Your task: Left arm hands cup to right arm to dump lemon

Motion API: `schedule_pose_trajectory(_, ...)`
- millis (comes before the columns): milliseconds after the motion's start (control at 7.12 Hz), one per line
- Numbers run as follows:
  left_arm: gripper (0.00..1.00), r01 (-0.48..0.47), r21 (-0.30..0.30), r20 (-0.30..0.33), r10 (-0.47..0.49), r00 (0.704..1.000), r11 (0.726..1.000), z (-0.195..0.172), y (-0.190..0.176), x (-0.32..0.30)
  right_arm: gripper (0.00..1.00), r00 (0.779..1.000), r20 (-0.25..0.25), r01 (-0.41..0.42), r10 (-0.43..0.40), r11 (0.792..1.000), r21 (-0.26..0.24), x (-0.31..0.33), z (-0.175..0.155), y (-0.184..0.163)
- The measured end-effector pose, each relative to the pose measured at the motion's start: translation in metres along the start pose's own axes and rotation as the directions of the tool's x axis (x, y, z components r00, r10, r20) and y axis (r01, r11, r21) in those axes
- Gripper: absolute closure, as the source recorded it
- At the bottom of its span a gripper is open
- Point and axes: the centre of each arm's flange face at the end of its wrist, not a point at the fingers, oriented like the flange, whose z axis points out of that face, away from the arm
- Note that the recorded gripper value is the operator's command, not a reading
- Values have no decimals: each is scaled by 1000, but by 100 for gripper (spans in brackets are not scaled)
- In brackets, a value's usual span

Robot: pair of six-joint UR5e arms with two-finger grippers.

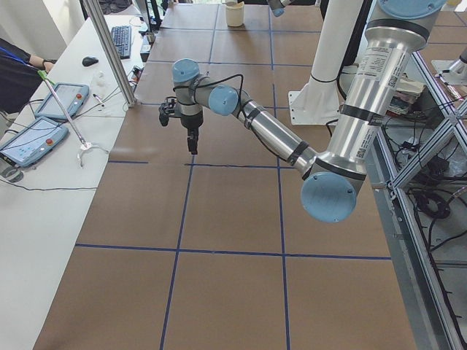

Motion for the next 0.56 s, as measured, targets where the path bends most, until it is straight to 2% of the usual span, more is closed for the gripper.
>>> schedule_pose_trajectory(281, 0, -3, 1, -1, 3, 1000, 1000, 0, 0, 1, 96, 984, 58, -168, 167, 986, 14, 9, -2, -8)
schedule_pose_trajectory(421, 0, -4, 1, -1, 4, 1000, 1000, -1, -1, 1, 96, 957, 102, -273, 270, 962, 18, 8, -7, -12)
schedule_pose_trajectory(562, 0, -4, 1, -1, 4, 1000, 1000, -1, -1, 2, 96, 919, 149, -369, 364, 929, 7, 7, -14, -15)
